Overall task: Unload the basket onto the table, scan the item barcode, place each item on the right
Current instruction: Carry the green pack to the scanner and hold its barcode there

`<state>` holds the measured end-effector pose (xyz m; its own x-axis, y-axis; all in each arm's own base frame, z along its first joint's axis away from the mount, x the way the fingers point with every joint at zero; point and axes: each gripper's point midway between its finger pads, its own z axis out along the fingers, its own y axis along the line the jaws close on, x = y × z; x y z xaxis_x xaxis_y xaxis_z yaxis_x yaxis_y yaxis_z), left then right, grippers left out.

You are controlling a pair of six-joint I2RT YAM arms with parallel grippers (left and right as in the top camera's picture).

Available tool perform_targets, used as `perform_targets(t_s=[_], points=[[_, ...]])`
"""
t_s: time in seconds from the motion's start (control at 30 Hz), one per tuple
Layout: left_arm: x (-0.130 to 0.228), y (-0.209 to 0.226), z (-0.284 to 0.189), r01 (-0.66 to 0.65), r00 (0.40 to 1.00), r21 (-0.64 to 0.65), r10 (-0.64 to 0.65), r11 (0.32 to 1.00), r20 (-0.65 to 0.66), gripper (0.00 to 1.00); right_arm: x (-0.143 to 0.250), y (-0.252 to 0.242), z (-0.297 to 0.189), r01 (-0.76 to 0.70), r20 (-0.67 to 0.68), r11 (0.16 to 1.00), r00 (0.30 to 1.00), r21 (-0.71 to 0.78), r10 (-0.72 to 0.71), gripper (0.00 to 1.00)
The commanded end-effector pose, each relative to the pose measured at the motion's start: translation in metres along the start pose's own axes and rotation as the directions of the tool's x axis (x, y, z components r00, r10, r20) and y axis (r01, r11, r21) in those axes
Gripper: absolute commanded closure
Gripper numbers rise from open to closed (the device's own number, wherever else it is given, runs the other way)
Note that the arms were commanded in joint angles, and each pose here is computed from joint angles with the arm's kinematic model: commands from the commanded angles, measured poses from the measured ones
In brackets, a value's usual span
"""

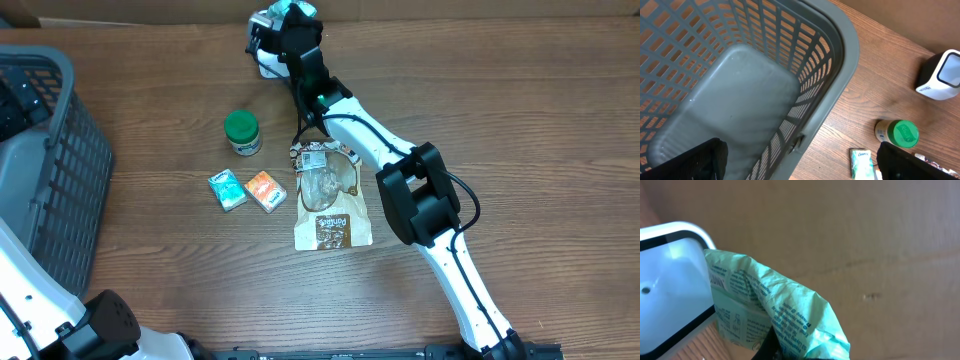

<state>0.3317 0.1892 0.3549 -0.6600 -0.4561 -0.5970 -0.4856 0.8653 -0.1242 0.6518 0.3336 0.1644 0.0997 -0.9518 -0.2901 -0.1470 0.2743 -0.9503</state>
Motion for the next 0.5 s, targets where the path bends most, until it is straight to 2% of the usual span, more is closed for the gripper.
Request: perform_targets(t_s=[0.0, 0.17, 0.33, 0.47], points=[[-0.0011, -0.0043, -0.0053, -0.03, 0.999, 0.009, 0.03, 1.0, 0.014, 0.0, -0.0299, -0.022, -0.0094, 0.113, 0.067, 0.993, 0.991, 0.045, -0.116, 0.96], [-0.0011, -0.0043, -0.0053, -0.03, 0.999, 0.009, 0.03, 1.0, 0.014, 0.0, -0.0309, -0.0215, -0.0098, 0.146, 0.068, 0.988, 0.987, 0.047, -0.149, 0.96], [-0.0011, -0.0043, -0.0053, -0.03, 0.999, 0.009, 0.03, 1.0, 0.014, 0.0, -0.0321, -0.0213, -0.0103, 0.269, 0.063, 0.961, 0.96, 0.056, -0.273, 0.96], [-0.0011, -0.0043, -0.0053, -0.03, 0.999, 0.009, 0.03, 1.0, 0.014, 0.01, -0.0334, -0.0226, -0.0107, 0.273, 0.064, 0.96, 0.959, 0.062, -0.277, 0.93]])
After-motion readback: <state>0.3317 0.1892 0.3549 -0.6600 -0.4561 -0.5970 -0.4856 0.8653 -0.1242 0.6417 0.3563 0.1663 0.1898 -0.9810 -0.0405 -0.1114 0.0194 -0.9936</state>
